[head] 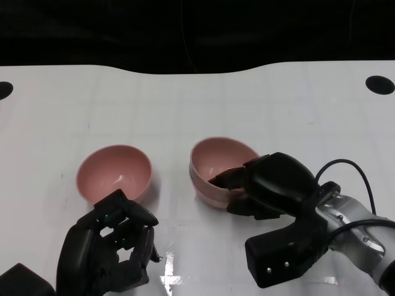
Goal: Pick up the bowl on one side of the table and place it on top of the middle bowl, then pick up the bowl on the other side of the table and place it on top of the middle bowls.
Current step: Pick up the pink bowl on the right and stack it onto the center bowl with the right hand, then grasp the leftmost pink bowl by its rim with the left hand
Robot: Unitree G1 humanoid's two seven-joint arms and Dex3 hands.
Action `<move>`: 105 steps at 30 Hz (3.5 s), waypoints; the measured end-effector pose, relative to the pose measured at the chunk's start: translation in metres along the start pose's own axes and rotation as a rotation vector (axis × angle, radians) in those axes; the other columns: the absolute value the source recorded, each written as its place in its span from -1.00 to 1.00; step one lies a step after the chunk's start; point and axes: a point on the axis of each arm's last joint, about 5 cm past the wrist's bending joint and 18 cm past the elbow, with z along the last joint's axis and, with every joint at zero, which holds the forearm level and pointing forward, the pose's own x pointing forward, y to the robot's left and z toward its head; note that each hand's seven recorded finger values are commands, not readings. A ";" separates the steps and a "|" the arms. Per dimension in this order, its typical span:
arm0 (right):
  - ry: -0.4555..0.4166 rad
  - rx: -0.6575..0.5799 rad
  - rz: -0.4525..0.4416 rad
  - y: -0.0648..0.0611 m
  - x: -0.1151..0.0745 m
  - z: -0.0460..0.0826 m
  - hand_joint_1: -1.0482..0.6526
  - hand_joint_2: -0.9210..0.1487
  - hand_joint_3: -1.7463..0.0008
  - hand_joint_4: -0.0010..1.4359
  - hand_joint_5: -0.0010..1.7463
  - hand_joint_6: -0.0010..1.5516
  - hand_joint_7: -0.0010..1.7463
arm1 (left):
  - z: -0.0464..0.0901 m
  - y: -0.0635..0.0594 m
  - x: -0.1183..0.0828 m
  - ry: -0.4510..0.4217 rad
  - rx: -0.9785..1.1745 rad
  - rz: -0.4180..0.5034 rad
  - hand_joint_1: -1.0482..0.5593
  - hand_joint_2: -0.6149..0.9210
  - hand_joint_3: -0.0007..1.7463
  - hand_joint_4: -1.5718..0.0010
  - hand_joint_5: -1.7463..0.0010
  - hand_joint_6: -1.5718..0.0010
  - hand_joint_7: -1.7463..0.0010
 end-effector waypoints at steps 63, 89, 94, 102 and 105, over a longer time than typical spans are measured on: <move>-0.029 0.925 -0.447 0.013 -0.129 0.007 -0.32 -1.00 0.79 -0.68 -0.07 -0.39 -0.87 | 0.000 0.007 0.001 0.002 -0.021 0.042 0.01 0.42 0.21 -0.14 -0.76 -0.09 -0.39; 0.186 1.192 -0.607 0.040 -0.128 0.018 0.05 0.05 -0.73 0.21 1.00 0.00 0.90 | 0.035 0.034 0.007 -0.082 0.603 -0.020 -0.28 0.99 -0.96 0.50 0.65 0.43 1.00; 0.211 1.202 -0.596 0.041 -0.128 0.018 0.05 0.06 -0.75 0.21 1.00 -0.02 0.90 | 0.050 0.041 0.016 -0.064 0.877 -0.064 -0.34 0.99 -0.97 0.62 0.72 0.57 1.00; 0.203 1.199 -0.601 0.037 -0.127 0.020 0.05 0.06 -0.74 0.20 1.00 -0.02 0.91 | 0.059 0.040 0.037 0.026 1.281 -0.159 -0.44 1.00 -0.92 0.59 0.73 0.61 1.00; 0.216 1.196 -0.602 0.037 -0.127 0.021 0.05 0.05 -0.74 0.19 1.00 -0.03 0.90 | 0.058 0.037 0.043 0.041 1.384 -0.190 -0.37 1.00 -0.93 0.53 0.73 0.56 0.98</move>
